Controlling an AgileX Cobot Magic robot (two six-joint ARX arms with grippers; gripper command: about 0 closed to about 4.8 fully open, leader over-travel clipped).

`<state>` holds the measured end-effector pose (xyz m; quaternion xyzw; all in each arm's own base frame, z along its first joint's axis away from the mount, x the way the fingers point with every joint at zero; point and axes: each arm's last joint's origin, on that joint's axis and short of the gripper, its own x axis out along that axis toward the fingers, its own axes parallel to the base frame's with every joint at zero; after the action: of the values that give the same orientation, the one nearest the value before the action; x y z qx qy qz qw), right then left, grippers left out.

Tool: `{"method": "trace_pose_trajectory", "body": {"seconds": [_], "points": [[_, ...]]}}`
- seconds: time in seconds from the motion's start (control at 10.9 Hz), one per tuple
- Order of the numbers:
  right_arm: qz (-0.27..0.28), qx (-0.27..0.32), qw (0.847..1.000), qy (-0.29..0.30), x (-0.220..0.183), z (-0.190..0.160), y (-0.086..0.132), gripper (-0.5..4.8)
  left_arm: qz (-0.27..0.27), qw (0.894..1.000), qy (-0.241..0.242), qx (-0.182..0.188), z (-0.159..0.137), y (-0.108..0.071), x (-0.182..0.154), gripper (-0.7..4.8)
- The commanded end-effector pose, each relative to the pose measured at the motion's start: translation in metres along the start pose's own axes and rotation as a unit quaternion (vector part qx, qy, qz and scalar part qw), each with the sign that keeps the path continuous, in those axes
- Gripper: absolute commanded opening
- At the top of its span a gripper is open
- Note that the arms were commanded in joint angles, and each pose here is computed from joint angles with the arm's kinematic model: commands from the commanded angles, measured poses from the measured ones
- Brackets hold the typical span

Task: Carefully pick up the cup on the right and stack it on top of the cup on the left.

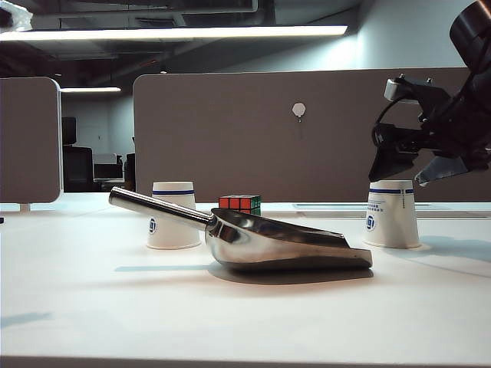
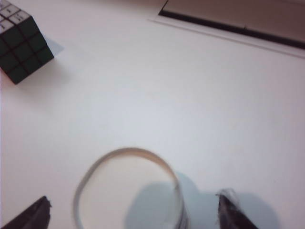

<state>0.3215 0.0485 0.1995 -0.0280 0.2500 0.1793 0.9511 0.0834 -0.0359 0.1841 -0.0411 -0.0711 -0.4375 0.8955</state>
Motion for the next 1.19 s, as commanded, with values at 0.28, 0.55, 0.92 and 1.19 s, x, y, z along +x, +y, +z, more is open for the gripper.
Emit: {"method": "trace_pose_trajectory", "body": {"seconds": [0.28,0.55,0.92,1.19], "points": [[0.01,-0.019,0.999,-0.032,0.005,0.004,0.0,4.49,-0.001,1.0,-0.006,0.005,0.002,0.0,0.0,-0.05],[0.022,-0.018,0.999,-0.022,0.013,-0.003,-0.001,4.49,-0.001,1.0,-0.006,0.005,0.002,0.0,0.0,-0.05],[0.022,-0.021,0.999,-0.024,0.013,-0.003,-0.001,3.67,0.0,1.0,-0.006,0.005,0.002,0.0,0.0,-0.05],[0.022,-0.02,0.999,-0.023,0.013,-0.003,-0.001,3.31,0.0,1.0,-0.006,0.005,0.002,0.0,0.0,-0.05]]}}
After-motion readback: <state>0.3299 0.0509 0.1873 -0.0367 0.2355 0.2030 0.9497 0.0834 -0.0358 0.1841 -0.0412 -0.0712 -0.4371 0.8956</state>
